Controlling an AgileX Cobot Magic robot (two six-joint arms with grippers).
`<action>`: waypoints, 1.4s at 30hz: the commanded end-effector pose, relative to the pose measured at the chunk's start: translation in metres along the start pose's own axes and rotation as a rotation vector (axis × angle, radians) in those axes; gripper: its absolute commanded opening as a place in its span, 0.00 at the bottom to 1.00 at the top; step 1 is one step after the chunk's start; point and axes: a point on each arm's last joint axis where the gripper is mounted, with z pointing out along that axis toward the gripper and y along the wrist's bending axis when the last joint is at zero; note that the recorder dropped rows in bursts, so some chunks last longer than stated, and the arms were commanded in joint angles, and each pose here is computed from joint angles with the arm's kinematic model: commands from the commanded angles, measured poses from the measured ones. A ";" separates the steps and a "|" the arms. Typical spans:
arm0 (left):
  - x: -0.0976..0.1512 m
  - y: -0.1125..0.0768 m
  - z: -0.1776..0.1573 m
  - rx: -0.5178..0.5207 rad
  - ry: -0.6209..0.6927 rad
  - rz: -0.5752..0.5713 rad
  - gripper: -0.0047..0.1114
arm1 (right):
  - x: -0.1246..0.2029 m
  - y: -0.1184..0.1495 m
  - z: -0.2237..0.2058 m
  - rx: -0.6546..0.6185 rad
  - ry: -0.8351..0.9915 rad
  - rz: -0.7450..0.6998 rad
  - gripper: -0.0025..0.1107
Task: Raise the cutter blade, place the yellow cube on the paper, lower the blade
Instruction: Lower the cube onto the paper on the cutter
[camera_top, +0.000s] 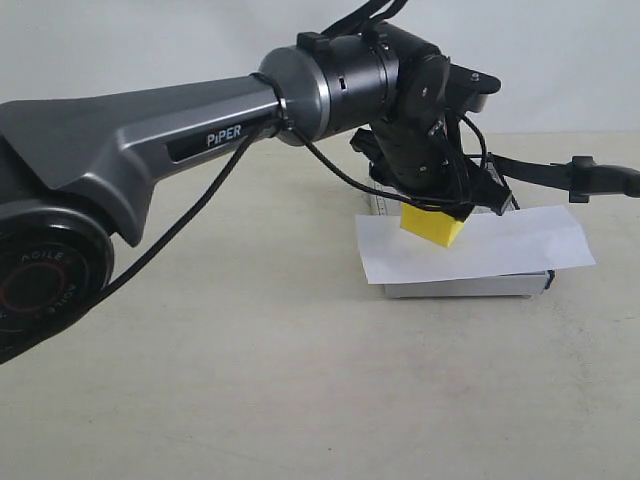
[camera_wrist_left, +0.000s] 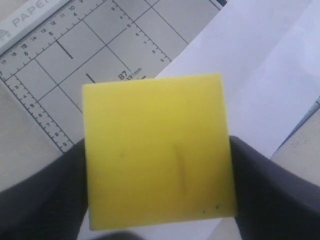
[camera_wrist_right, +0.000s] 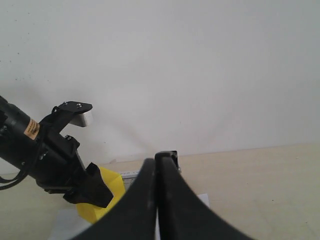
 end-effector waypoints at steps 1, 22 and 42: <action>-0.003 0.000 -0.003 0.006 -0.010 -0.018 0.08 | -0.001 0.000 0.000 -0.003 -0.016 -0.004 0.02; 0.009 -0.002 0.022 0.023 0.028 -0.032 0.08 | -0.001 0.000 0.000 -0.003 -0.016 -0.004 0.02; 0.008 -0.003 0.022 0.024 0.017 -0.030 0.53 | -0.001 0.000 0.000 -0.003 -0.016 -0.004 0.02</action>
